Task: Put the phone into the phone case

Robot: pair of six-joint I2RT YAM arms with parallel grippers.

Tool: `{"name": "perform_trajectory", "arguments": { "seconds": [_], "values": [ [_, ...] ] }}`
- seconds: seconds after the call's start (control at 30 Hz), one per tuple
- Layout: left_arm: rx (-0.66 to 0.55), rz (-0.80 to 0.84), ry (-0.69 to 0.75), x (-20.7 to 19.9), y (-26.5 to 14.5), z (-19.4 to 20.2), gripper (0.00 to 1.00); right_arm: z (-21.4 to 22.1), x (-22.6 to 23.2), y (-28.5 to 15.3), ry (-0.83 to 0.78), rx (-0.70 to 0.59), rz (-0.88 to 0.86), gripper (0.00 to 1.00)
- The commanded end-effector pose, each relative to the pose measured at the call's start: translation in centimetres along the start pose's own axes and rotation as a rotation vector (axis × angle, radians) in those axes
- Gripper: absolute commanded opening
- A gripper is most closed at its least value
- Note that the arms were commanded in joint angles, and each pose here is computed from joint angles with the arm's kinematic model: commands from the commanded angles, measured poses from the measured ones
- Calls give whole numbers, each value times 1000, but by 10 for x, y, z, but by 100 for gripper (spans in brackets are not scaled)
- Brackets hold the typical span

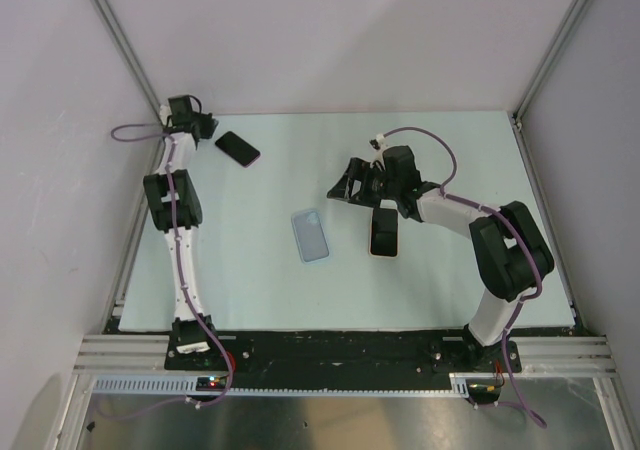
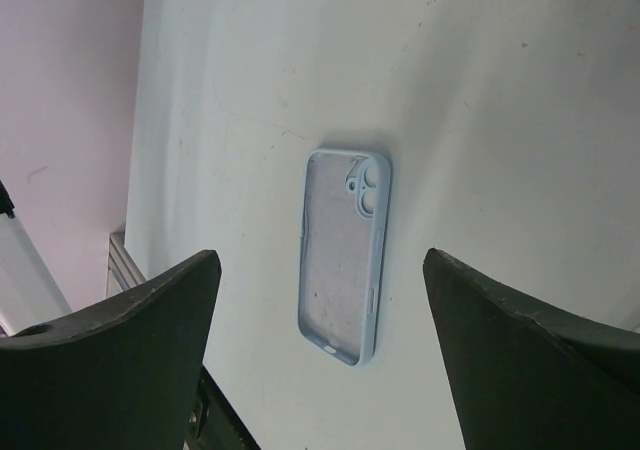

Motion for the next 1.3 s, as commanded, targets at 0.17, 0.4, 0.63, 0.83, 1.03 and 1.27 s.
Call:
{"name": "perform_trajectory", "arguments": {
  "seconds": [0.17,0.4,0.63,0.83,1.03,1.27],
  "values": [
    [33,-16,-109,10,3,1,0,-15,3,0,-20,-32,-29,88],
    [58,-51,-117,14,-5,6,0,-17,4,-2,-14,-33,-34,87],
    [98,-86,-99,15,-11,18,0,-18,5,-7,-13,-34,-38,87],
    [127,-133,-82,19,-20,30,0,-18,4,-13,-7,-40,-35,87],
    [183,-156,-37,20,-27,45,0,-17,3,-20,-1,-52,-30,87],
    [230,-199,-12,26,-40,65,0,-15,2,-32,3,-69,-23,87]
  ]
}}
Point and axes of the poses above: each gripper's point midway between its finger pads, its own y axis out along the fingers, its own x axis along the line the jaws close on, z = x × y, the point moved 10 cm from there along -y, back along the fingers, and after that the axes turned 7 degrees about -y, right-handed, at the moved point
